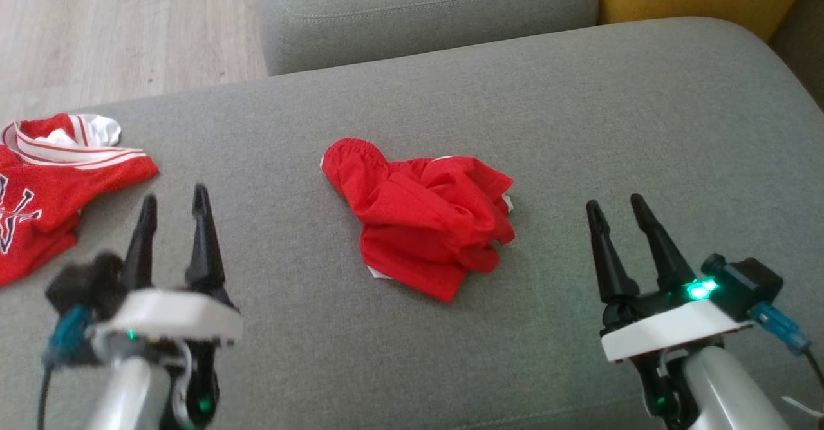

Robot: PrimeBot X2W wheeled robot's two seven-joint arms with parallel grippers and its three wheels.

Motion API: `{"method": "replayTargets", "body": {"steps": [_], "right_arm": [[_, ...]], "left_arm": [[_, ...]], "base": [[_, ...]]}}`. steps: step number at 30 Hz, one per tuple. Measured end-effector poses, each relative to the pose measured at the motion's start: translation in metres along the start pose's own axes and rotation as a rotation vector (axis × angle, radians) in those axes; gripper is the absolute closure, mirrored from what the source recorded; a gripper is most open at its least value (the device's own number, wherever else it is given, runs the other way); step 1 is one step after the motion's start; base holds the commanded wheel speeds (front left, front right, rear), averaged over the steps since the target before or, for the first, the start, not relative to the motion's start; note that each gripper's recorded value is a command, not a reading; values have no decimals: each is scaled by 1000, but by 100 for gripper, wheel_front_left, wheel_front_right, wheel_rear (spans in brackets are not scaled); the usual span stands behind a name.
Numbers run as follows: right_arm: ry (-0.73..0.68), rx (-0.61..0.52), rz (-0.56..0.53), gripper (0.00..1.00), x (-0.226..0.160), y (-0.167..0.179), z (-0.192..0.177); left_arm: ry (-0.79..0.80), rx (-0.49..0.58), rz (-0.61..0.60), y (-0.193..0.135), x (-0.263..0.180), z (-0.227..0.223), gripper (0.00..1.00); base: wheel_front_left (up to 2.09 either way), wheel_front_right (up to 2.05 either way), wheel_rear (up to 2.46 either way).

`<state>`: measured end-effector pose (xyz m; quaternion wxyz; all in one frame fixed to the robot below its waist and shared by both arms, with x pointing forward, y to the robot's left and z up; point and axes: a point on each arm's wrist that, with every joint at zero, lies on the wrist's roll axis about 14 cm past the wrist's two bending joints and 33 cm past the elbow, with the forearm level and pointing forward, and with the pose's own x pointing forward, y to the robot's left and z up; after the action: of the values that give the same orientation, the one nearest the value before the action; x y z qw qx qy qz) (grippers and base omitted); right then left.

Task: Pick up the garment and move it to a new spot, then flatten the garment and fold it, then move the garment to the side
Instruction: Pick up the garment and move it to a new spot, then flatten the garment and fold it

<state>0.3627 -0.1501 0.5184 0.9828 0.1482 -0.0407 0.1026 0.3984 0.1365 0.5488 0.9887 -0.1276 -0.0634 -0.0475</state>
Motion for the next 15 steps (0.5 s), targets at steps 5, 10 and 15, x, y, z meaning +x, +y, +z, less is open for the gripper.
{"method": "replayTargets", "body": {"steps": [5,10,15], "right_arm": [[-2,-5,-6,0,1,-4,1],[5,-13,-3,0,1,-5,0],[19,-19,-4,0,-3,-7,-4]], "left_arm": [[43,-14,-10,-7,-23,-20,0],[34,-9,2,-4,-29,-21,0],[23,-12,4,-5,-28,-21,0]], "base": [[0,0,0],[0,0,0],[0,0,0]]}}
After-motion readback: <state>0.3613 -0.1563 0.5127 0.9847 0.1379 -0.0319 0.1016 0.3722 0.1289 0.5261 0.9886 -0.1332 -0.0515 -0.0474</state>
